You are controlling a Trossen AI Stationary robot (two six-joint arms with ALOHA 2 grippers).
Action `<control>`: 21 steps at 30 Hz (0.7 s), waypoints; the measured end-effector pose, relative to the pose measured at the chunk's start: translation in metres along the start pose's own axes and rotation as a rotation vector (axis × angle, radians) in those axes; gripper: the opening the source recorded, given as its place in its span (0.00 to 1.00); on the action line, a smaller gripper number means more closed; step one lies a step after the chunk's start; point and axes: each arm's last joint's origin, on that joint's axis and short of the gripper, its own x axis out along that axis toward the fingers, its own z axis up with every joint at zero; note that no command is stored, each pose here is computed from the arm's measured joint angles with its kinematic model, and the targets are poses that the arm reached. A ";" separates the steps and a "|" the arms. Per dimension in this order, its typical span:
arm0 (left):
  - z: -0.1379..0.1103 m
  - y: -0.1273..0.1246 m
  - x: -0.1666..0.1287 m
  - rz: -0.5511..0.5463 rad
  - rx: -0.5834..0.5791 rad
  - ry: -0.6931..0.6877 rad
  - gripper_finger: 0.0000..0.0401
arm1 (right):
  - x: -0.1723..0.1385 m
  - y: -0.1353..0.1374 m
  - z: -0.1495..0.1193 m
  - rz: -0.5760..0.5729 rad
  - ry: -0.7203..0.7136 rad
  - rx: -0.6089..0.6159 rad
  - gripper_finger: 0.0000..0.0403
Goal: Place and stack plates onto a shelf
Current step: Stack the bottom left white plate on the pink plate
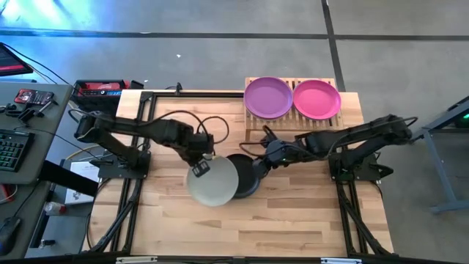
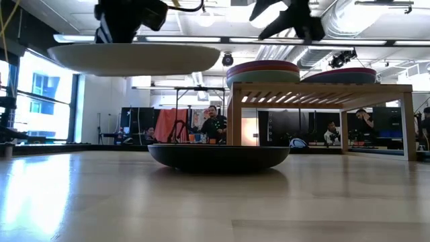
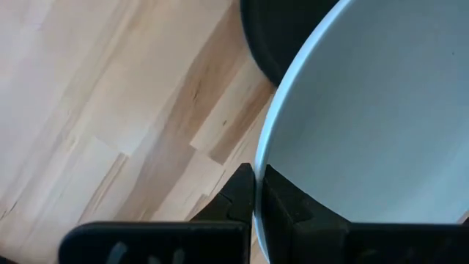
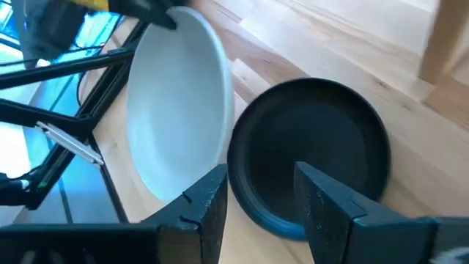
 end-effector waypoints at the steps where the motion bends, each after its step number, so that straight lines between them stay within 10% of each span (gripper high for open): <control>1: 0.002 0.001 -0.001 -0.002 -0.009 -0.006 0.00 | 0.005 0.001 0.000 0.003 -0.002 -0.011 0.35; 21: 0.024 0.003 -0.006 -0.092 -0.056 -0.143 0.00 | 0.038 0.005 -0.004 -0.010 -0.025 0.032 0.35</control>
